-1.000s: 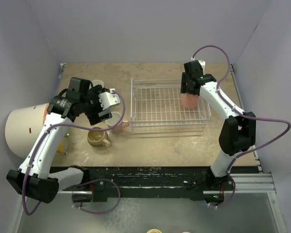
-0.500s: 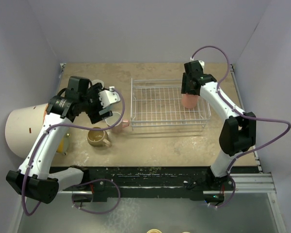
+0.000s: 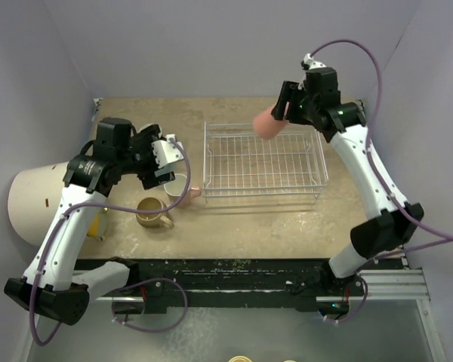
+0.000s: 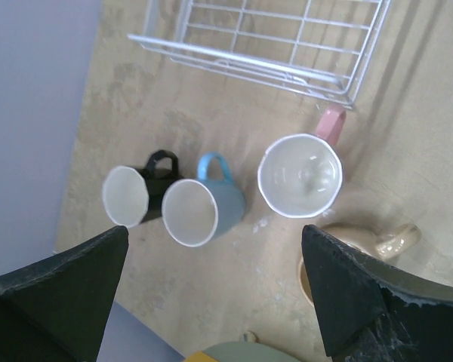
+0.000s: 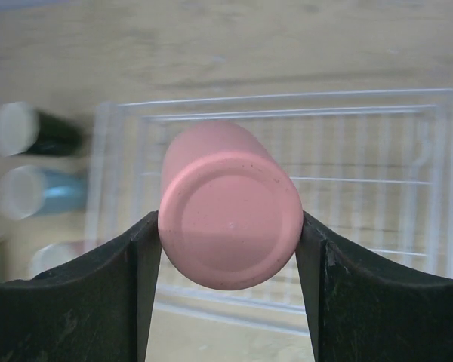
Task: Unload the cups from the dish rack
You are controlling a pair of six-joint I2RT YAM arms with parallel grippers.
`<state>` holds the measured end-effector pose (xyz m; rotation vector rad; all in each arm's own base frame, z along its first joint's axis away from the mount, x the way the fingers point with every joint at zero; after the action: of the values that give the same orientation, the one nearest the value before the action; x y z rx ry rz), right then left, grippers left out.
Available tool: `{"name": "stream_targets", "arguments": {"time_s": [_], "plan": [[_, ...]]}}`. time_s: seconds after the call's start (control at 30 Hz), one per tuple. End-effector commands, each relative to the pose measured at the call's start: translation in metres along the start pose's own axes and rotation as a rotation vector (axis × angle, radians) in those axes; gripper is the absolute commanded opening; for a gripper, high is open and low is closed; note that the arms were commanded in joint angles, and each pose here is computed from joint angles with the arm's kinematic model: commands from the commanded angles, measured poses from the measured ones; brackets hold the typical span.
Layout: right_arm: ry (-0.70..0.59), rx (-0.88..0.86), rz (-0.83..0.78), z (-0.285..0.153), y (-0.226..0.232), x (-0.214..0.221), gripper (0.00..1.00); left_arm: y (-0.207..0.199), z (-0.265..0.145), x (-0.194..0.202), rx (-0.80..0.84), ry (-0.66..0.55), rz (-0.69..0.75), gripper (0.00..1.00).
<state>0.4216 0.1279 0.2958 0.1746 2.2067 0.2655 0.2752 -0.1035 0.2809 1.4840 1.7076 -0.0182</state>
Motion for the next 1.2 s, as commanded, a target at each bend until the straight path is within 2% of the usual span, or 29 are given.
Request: {"name": "stream_targets", "arguments": {"time_s": [0.0, 0.2, 0.3, 0.43, 0.57, 0.83, 1.03, 1.17], "plan": [[0.009, -0.503, 0.140, -0.084, 0.085, -0.012, 0.30, 0.029, -0.022, -0.046, -0.134, -0.195, 0.174, 0.99], [0.036, -0.928, 0.298, -0.158, 0.135, -0.005, 0.30, 0.047, -0.038, -0.078, -0.241, -0.319, 0.401, 0.99], [0.088, -1.054, 0.327, -0.181, 0.148, 0.005, 0.30, 0.047, -0.053, -0.097, -0.290, -0.407, 0.475, 0.99], [0.132, -1.195, 0.365, -0.204, 0.168, 0.018, 0.29, 0.030, -0.067, -0.117, -0.271, -0.526, 0.566, 0.99], [0.175, -1.261, 0.382, -0.215, 0.184, 0.029, 0.29, 0.013, -0.081, -0.130, -0.273, -0.616, 0.681, 1.00], [0.228, -1.345, 0.424, -0.225, 0.204, 0.043, 0.28, 0.011, -0.094, -0.138, -0.306, -0.643, 0.747, 0.96], [0.274, -1.377, 0.455, -0.222, 0.221, 0.056, 0.28, 0.005, -0.098, -0.142, -0.291, -0.668, 0.761, 0.87], [0.292, -1.367, 0.460, -0.216, 0.230, 0.062, 0.28, 0.004, -0.099, -0.140, -0.285, -0.661, 0.759, 0.74]]}}
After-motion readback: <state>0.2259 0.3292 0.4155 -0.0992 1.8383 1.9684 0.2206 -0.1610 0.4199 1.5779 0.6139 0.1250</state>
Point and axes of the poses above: each gripper's point midway between its finger pads, its own z axis out along the fingers, its own y axis along the line the jaws close on, x = y × z, the point moved 1 cm from there along -z, back along the fingers, and after that the axes turned 4 degrees about z, right-handed, at the moved point
